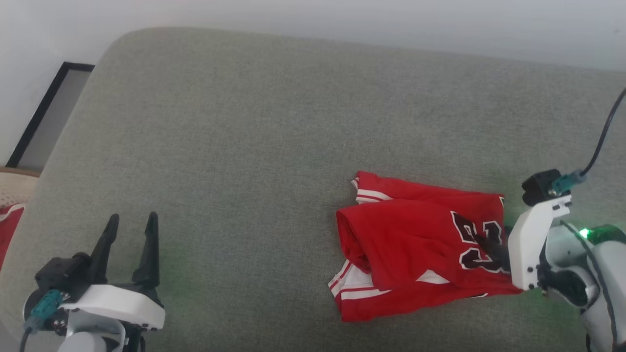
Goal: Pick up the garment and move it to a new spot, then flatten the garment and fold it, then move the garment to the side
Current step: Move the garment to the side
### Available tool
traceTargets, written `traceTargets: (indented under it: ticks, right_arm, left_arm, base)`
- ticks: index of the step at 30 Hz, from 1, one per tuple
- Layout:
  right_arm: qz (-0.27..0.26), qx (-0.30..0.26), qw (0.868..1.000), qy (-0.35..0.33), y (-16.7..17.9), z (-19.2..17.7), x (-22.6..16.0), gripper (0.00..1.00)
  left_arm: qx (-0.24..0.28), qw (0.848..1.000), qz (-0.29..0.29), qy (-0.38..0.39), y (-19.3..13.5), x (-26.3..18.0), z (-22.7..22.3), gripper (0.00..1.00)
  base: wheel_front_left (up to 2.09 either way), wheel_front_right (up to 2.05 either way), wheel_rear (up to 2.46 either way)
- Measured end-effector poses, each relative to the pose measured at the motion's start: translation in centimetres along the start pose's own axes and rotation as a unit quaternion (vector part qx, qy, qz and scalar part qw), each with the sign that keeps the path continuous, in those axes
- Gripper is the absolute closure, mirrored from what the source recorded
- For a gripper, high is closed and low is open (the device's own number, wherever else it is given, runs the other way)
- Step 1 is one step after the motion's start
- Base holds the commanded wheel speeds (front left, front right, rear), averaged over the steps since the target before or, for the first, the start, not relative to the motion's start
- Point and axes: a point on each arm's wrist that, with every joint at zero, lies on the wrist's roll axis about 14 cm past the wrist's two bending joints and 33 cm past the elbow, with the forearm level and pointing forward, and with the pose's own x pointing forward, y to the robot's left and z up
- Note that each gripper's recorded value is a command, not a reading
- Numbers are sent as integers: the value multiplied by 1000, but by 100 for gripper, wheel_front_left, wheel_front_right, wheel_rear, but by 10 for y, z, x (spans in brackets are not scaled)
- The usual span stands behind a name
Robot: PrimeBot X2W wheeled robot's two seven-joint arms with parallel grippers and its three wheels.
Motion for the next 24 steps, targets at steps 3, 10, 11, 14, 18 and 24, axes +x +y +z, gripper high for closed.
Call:
traceTargets:
  ticks: [3, 10, 11, 14, 18, 24]
  right_arm:
    - [7, 16, 1000, 13, 2, 1, 3, 100]
    - [6, 29, 999, 14, 1, 8, 1, 100]
    - [5, 29, 999, 12, 0, 9, -1, 100]
    - [0, 28, 1000, 2, -3, 15, -6, 100]
    - [-25, 30, 999, -12, -20, 23, -20, 100]
    - [-76, 34, 996, -35, -58, 30, -49, 100]
  left_arm:
    - [0, 1000, 1, 3, 0, 2, -2, 0]
    - [-2, 1000, -4, 5, -5, 7, -4, 0]
    - [-2, 1000, -7, 5, -7, 9, -4, 0]
    - [-2, 1000, -17, 1, -14, 16, -2, 0]
    - [-1, 999, -34, -1, -25, 25, -1, 0]
    - [2, 997, -72, -11, -51, 42, 4, 0]
  base:
    - [0, 0, 0]
    - [0, 0, 0]
    - [0, 0, 0]
    - [0, 0, 0]
    - [0, 0, 0]
    - [0, 0, 0]
